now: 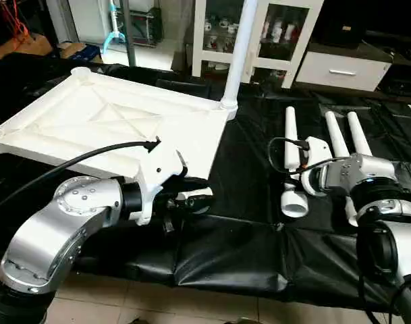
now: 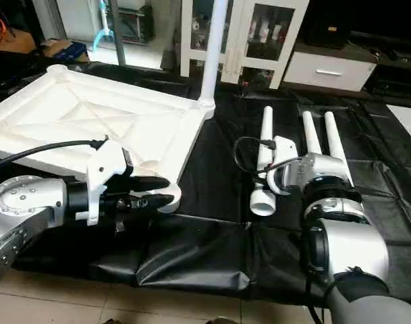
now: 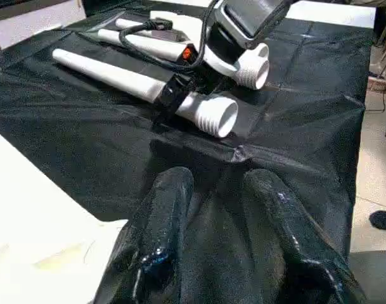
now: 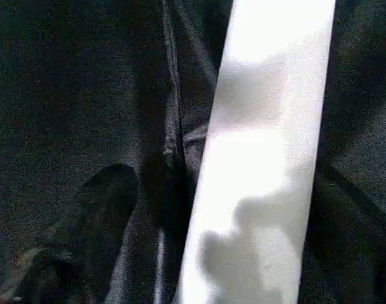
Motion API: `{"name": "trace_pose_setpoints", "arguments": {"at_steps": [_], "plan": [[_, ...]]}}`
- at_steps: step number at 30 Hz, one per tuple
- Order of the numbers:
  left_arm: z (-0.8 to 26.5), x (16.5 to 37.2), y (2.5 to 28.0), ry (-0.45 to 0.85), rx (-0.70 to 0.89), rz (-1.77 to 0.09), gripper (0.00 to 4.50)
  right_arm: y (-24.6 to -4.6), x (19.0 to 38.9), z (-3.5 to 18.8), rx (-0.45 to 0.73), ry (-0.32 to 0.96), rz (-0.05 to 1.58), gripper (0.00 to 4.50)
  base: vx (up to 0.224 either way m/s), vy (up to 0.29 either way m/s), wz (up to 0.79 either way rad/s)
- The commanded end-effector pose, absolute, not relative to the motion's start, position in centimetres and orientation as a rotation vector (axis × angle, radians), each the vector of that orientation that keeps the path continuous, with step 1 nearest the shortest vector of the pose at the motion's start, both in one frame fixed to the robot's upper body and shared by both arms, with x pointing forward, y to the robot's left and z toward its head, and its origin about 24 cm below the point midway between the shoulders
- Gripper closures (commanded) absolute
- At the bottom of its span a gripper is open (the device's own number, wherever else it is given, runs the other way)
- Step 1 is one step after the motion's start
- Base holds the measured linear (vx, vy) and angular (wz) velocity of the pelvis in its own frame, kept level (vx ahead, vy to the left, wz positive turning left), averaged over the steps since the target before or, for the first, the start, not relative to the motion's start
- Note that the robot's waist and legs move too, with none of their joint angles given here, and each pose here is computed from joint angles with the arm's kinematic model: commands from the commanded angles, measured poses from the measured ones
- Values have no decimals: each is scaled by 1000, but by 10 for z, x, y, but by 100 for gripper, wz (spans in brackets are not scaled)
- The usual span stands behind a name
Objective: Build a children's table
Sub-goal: Pick table leg
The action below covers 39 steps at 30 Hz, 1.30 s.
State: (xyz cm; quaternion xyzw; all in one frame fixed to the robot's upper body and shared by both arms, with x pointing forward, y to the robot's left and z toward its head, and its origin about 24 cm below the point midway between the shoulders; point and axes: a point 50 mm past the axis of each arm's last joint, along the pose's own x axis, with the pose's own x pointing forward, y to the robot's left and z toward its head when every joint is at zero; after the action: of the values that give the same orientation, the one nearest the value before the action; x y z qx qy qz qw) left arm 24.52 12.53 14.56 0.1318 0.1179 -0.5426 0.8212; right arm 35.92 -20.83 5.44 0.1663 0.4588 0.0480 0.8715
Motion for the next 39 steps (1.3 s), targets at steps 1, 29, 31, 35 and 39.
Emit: {"name": "trace_pose_setpoints", "arguments": {"at_steps": [1,29,31,35,39], "plan": [[152,243,121,228,302,-1181,289,-212,350,43,378,1024,81,70,0,0,0],[156,249,118,171,285,-1144,289,-232,346,38,491,953,-20,259,0,0,0],[156,249,118,168,271,-1140,289,-236,347,41,488,929,-40,259,0,0,0],[175,264,114,22,199,-1049,289,-250,357,62,387,640,-79,261,0,0,0],[194,286,114,-79,115,-891,255,-249,362,89,345,368,9,261,0,0,0]]}}
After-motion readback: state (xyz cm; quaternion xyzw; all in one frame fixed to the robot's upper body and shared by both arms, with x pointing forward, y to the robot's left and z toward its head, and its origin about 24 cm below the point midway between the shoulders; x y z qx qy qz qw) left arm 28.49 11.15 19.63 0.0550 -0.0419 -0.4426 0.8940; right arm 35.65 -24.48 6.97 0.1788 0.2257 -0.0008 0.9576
